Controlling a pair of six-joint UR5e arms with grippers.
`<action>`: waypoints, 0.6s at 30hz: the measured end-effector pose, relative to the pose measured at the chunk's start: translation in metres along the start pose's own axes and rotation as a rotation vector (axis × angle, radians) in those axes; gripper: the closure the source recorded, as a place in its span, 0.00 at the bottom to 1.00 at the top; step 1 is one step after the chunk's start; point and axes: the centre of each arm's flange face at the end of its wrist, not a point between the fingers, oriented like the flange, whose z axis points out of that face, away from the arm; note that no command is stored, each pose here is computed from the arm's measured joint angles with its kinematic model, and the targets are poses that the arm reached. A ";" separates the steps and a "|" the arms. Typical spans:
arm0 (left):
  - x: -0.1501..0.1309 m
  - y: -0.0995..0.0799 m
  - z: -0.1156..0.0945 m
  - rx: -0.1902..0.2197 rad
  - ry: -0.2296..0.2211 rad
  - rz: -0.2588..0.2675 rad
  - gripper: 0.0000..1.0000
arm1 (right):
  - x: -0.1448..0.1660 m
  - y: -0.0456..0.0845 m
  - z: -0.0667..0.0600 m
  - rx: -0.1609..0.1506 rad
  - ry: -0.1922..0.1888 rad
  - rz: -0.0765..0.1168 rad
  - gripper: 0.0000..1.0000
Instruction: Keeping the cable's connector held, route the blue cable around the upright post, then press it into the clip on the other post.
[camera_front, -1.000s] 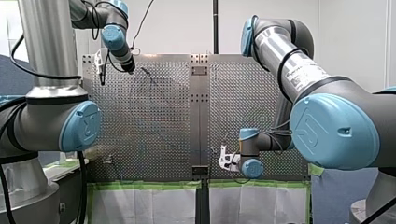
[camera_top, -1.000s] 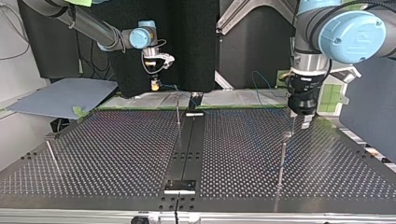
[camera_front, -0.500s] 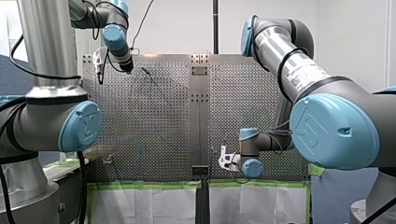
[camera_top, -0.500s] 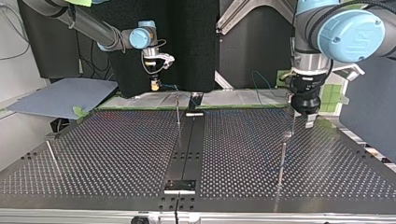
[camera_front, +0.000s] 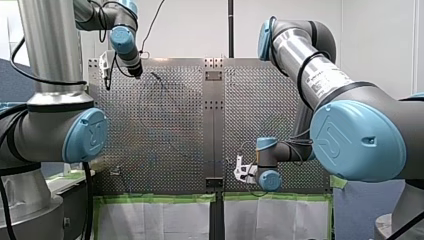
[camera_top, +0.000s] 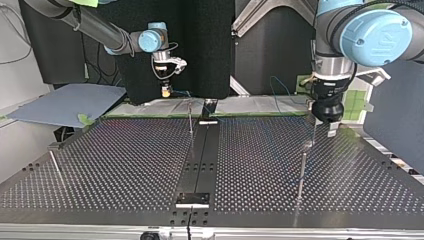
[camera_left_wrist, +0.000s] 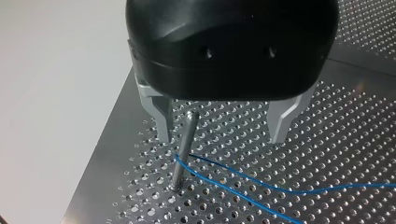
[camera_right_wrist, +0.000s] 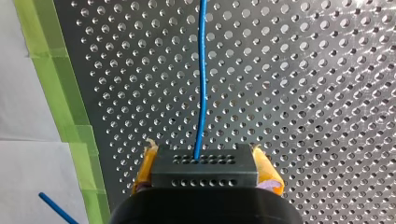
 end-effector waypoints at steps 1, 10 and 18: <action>0.000 0.000 0.000 0.000 0.000 0.000 0.00 | 0.000 0.000 0.000 0.000 0.000 0.000 1.00; 0.001 -0.003 -0.001 0.011 0.003 0.036 0.00 | 0.001 0.000 0.001 0.000 0.001 0.000 1.00; 0.008 -0.012 -0.002 0.032 0.023 0.122 0.00 | 0.001 0.000 0.001 0.001 0.003 -0.001 1.00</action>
